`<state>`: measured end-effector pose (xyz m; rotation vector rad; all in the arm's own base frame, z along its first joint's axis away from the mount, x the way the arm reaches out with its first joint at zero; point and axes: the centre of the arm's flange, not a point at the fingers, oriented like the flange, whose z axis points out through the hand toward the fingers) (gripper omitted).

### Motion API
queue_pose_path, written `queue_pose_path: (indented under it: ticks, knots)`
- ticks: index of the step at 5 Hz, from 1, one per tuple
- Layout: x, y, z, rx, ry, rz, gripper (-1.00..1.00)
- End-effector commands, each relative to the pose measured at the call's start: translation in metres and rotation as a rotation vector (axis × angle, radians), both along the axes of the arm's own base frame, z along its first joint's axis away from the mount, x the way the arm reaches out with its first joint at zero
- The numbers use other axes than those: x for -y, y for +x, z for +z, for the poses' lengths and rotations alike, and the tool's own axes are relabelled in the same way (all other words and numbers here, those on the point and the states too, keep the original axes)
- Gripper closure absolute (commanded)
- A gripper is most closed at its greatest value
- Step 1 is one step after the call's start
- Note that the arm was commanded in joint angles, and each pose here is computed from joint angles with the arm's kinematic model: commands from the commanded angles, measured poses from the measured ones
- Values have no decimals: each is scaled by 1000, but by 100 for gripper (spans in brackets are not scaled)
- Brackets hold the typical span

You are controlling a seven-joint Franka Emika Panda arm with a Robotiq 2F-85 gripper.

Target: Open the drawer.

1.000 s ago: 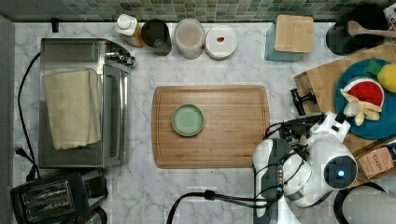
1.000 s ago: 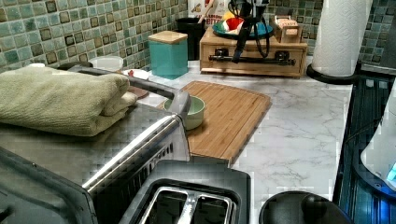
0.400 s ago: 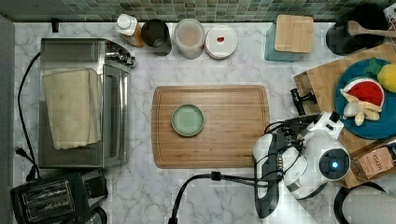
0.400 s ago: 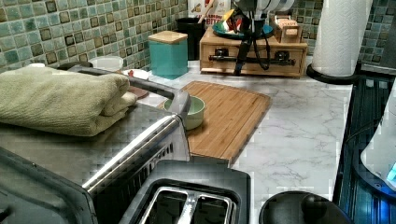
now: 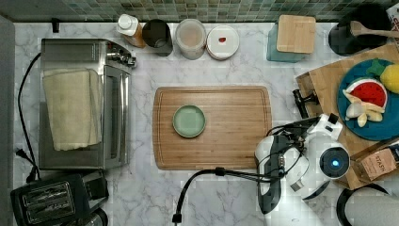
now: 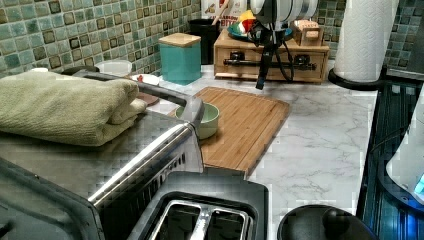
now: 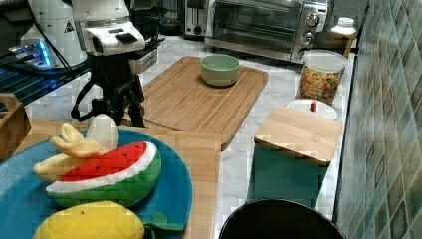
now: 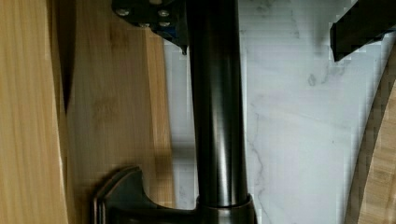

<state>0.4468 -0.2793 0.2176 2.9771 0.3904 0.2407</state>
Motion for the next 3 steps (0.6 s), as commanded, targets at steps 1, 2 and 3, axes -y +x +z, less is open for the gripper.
queue_pose_path:
  ticks: [1, 2, 3]
  knots:
    - [-25, 11, 38, -160, 133, 299, -100]
    - [-48, 5, 31, -167, 173, 277, -100]
    - [-86, -5, 30, -179, 184, 190, -100]
